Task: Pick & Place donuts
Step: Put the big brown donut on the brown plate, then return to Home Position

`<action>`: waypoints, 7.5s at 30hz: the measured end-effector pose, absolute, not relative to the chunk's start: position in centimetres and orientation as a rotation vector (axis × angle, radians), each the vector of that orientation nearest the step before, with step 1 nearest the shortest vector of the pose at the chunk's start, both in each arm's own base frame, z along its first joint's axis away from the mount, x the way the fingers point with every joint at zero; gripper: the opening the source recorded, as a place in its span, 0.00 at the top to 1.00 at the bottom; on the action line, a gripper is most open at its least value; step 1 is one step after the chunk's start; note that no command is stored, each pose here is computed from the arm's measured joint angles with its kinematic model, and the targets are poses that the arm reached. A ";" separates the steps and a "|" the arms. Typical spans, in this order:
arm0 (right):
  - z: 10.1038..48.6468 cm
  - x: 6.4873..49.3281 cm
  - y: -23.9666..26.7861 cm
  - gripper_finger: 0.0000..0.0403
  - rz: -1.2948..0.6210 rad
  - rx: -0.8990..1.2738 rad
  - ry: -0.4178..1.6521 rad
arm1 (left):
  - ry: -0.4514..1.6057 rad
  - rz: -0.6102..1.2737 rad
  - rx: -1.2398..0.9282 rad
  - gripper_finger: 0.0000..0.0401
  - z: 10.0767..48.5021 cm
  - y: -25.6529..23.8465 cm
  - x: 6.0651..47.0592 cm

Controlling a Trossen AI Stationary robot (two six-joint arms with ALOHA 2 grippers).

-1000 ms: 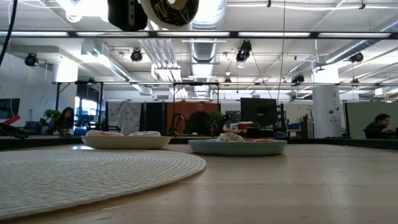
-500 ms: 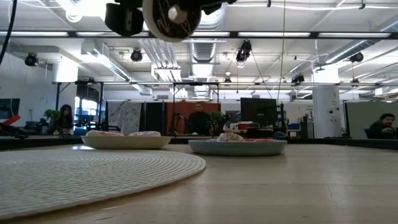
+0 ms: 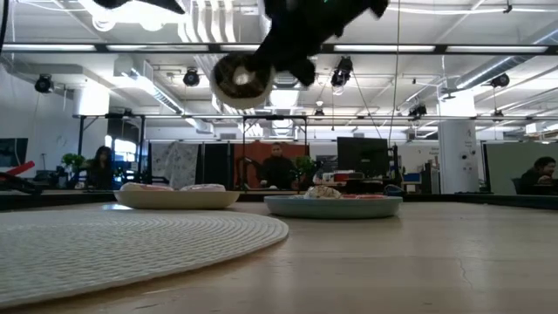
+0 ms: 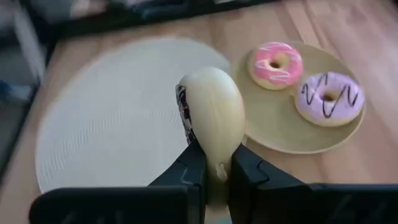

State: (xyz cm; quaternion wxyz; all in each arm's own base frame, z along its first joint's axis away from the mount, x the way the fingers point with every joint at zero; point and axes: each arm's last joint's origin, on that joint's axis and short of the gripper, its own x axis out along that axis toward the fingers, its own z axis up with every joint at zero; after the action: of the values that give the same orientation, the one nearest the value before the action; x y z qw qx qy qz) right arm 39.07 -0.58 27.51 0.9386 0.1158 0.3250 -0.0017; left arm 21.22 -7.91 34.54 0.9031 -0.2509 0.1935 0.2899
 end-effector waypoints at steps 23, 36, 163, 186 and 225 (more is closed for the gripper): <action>16.2 50.9 -10.4 0.93 -0.088 0.946 0.819 | 0.087 0.699 -0.346 0.59 36.4 -11.1 18.2; 17.6 51.5 -10.7 0.74 -0.154 0.616 0.884 | 0.110 0.702 -0.290 0.59 36.1 -11.0 18.1; 23.2 6.4 -1.1 0.42 -0.235 0.522 0.021 | -0.097 0.263 -0.572 0.64 17.7 0.3 9.8; 17.1 9.8 -1.4 0.42 -0.208 0.591 0.118 | -0.090 0.292 -0.507 0.64 16.9 0.4 9.9; 16.9 9.8 0.1 0.42 -0.001 0.584 -0.036 | -0.139 0.287 -0.476 0.64 17.2 0.5 9.6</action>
State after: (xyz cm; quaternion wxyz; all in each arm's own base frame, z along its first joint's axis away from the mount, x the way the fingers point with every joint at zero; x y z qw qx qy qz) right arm 9.77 0.07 16.91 0.9575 0.2879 -0.0176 -0.0005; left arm 9.56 0.51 17.17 0.9592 -0.2349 -0.0685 0.1415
